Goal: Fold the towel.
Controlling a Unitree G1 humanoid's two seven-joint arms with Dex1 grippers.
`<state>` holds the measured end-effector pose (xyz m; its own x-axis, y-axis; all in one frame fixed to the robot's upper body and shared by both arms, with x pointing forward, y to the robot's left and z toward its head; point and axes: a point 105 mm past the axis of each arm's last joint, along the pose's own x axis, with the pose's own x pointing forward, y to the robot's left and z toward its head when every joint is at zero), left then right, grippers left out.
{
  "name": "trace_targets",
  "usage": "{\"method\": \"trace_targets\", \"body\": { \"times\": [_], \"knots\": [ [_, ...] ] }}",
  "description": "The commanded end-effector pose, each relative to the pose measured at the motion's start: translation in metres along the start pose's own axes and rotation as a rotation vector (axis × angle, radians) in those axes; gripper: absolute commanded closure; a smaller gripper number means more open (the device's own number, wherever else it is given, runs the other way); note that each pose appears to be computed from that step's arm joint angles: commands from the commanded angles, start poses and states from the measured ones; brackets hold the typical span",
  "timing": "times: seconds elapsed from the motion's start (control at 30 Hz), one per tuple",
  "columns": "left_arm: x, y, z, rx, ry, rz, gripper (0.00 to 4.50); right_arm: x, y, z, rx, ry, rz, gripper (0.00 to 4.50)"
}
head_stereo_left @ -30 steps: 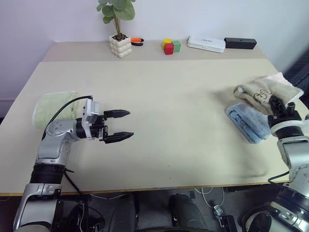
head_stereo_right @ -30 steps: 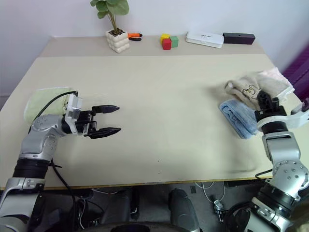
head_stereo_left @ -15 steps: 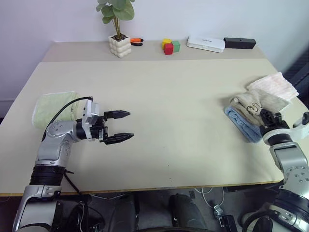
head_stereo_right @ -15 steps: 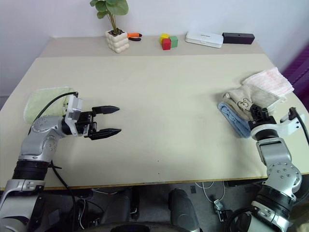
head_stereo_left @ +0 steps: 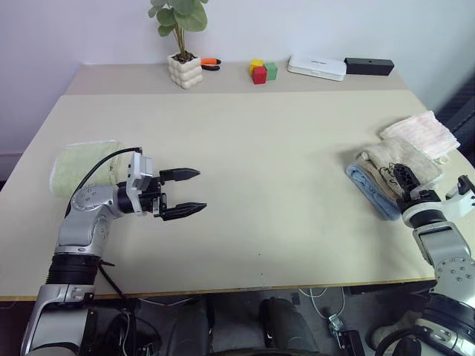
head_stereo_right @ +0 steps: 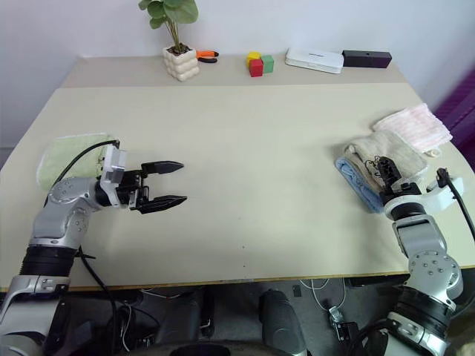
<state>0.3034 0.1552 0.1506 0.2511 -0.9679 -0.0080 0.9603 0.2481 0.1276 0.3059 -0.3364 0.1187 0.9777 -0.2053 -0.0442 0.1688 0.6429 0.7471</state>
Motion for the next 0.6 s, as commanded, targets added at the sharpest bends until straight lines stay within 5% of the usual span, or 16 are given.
{"method": "trace_targets", "body": {
  "times": [0.03, 0.6],
  "knots": [
    [0.001, 0.003, 0.010, 0.038, -0.028, 0.003, 0.00, -0.006, 0.009, 0.022, -0.100, -0.063, 0.022, 0.03],
    [0.016, 0.003, 0.009, 0.042, -0.063, -0.006, 0.00, -0.019, -0.003, 0.068, -0.374, -0.227, -0.134, 0.03]
  ]
}}
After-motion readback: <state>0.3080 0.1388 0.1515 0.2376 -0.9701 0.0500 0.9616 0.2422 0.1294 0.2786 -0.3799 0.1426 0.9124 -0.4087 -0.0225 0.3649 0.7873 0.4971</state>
